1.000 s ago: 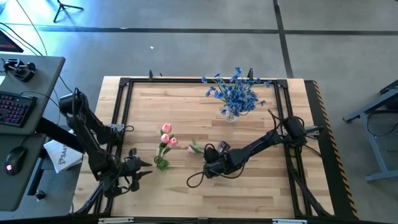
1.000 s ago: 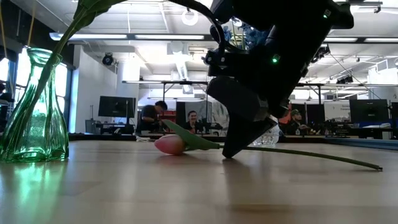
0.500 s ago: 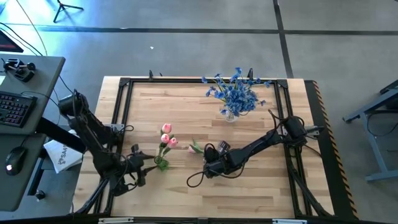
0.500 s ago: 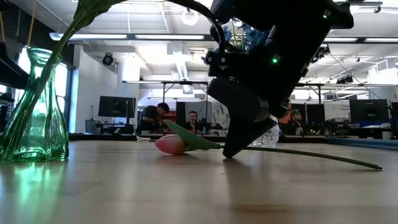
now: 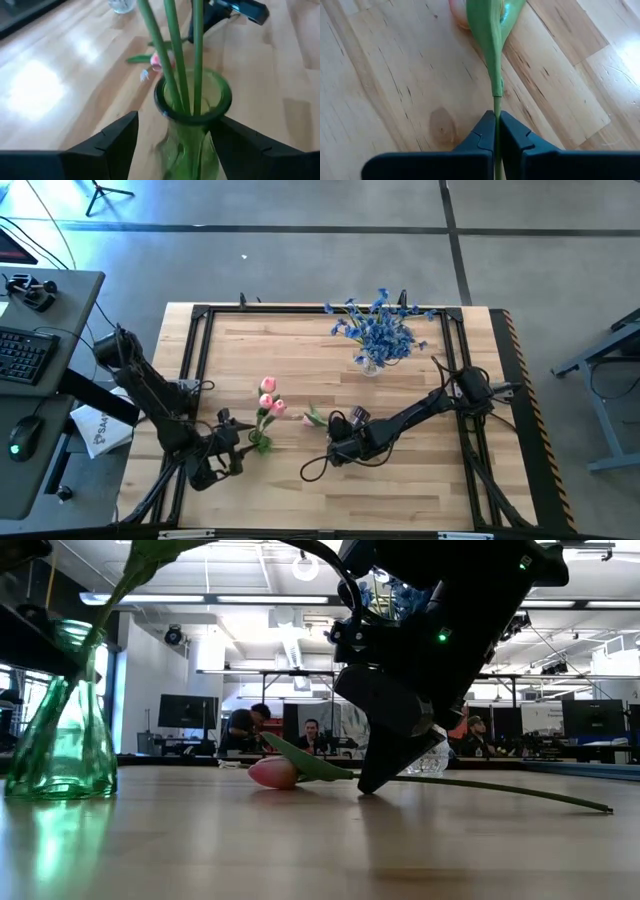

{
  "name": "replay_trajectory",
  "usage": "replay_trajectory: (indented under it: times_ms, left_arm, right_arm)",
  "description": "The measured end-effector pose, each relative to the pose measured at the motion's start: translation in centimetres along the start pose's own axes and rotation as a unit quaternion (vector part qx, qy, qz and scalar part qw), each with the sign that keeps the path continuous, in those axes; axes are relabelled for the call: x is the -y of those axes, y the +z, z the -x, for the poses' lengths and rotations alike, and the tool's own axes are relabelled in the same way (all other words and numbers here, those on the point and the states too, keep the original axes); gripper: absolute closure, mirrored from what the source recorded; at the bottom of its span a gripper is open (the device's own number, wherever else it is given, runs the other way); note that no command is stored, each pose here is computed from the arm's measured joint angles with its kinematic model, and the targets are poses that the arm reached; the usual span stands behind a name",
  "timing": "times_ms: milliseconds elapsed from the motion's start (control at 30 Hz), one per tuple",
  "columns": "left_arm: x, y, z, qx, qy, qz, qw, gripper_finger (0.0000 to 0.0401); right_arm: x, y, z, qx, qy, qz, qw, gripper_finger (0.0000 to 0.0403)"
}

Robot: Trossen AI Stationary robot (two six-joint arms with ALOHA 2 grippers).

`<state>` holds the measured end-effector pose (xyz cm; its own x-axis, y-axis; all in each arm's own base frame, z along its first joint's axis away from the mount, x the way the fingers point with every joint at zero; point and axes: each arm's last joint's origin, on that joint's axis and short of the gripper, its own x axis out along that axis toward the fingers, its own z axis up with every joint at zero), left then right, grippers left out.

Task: Sort flowers into vase by color
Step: Put the pink flower into the green vase

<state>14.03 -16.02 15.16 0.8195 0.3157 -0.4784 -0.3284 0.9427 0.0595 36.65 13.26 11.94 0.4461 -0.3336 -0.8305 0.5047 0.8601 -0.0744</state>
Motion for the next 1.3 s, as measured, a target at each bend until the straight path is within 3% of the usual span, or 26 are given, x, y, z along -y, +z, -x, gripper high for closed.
replay_trajectory:
  times_ms: [500, 667, 800, 1067, 1300]
  left_arm:
    - [-3.0, 1.1, -3.6, 0.057, 0.141, 0.019, 0.988, 0.0254]
    - [-5.1, 0.4, -4.8, 0.085, 0.207, 0.037, 0.974, 0.0255]
    - [-6.0, 0.4, -5.5, 0.064, 0.235, 0.004, 0.970, 0.0236]
    - [-7.1, 0.7, -5.8, -0.073, 0.182, -0.047, 0.980, 0.0166]
    - [-8.3, 1.2, -3.9, -0.173, 0.095, -0.012, 0.980, 0.0147]
  right_arm:
    - [0.0, 0.0, 0.0, 0.002, -0.001, 0.001, 1.000, 0.0400]
    - [0.0, 0.0, 0.0, 0.002, -0.001, 0.001, 1.000, 0.0400]
    - [0.0, 0.0, 0.0, 0.002, -0.001, 0.001, 1.000, 0.0400]
    - [0.0, 0.0, 0.0, 0.002, -0.002, 0.000, 1.000, 0.0400]
    - [0.0, 0.1, -0.1, 0.004, 0.001, -0.004, 1.000, 0.0400]
